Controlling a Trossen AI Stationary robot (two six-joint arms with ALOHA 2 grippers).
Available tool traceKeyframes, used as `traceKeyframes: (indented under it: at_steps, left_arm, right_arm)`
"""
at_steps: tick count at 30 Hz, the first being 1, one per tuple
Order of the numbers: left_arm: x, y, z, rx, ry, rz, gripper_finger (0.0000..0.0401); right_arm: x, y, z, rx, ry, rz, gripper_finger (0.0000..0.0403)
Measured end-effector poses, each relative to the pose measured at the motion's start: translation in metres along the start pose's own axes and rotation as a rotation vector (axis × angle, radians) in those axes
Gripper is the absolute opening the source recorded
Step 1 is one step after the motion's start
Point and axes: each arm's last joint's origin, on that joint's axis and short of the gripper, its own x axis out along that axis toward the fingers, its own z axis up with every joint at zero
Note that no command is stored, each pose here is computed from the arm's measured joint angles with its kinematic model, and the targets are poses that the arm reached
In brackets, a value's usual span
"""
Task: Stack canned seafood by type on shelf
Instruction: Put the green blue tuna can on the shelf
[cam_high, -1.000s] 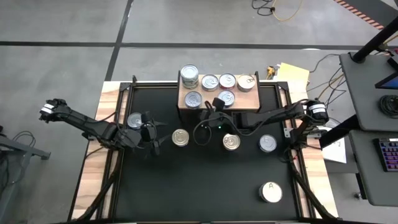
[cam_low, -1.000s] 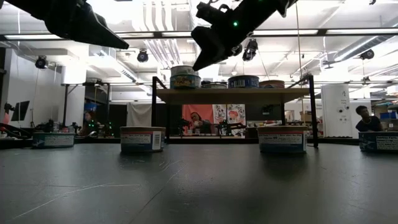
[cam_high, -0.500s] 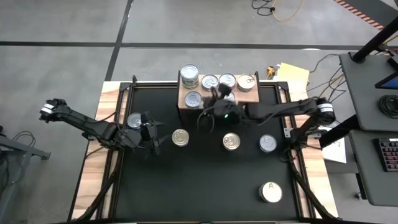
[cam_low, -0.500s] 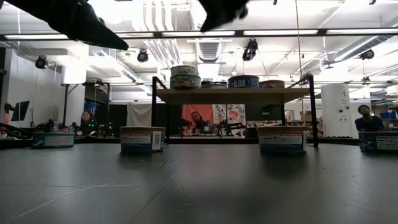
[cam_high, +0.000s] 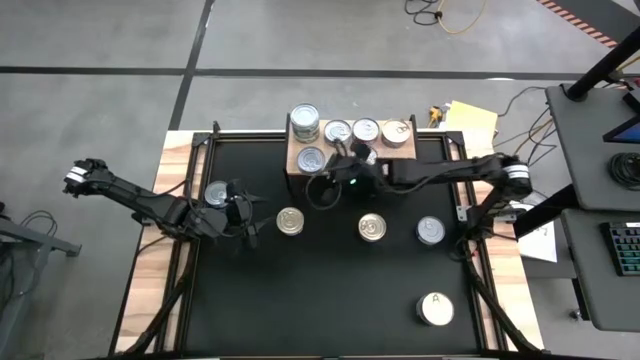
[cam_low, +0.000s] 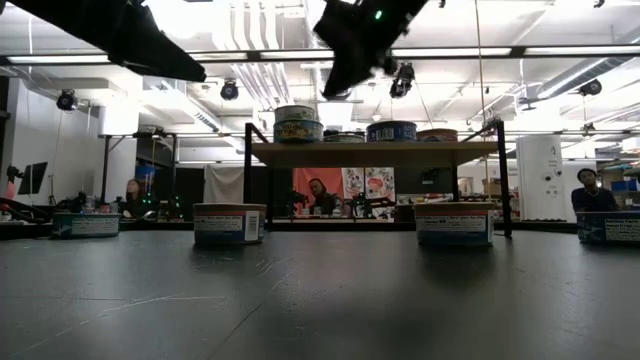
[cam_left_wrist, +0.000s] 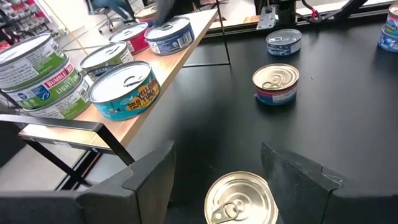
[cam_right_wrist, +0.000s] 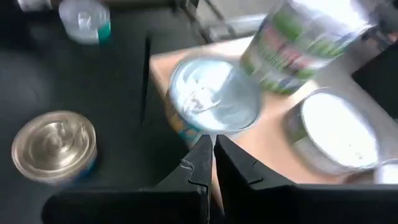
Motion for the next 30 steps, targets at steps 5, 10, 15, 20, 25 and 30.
traceKeyframes:
  at_steps: [5, 10, 15, 20, 25, 30]
  left_arm:
    - [0.0, 0.0, 0.0, -0.017, 0.0, 0.0, 0.0222]
    - [0.0, 0.0, 0.0, -0.021, 0.0, 0.0, 0.0222]
    - [0.0, 0.0, 0.0, -0.021, 0.0, 0.0, 0.0222]
    - [0.0, 0.0, 0.0, -0.02, 0.0, 0.0, 0.0222]
    - [0.0, 0.0, 0.0, -0.011, 0.0, 0.0, 0.0222]
    - [0.0, 0.0, 0.0, -0.009, 0.002, 0.0, 0.0222]
  right_arm:
    - [0.027, 0.005, -0.009, -0.015, 0.042, -0.066, 0.0012]
    - [0.048, -0.008, -0.016, -0.01, 0.093, -0.114, 0.0012]
    - [0.056, -0.02, -0.015, 0.011, 0.096, -0.077, 0.0012]
    - [0.059, -0.026, -0.012, 0.032, 0.068, -0.071, 0.0012]
    - [0.055, -0.029, -0.011, 0.013, 0.072, -0.076, 0.0012]
    - [0.03, -0.035, 0.002, 0.019, 0.069, 0.003, 0.0012]
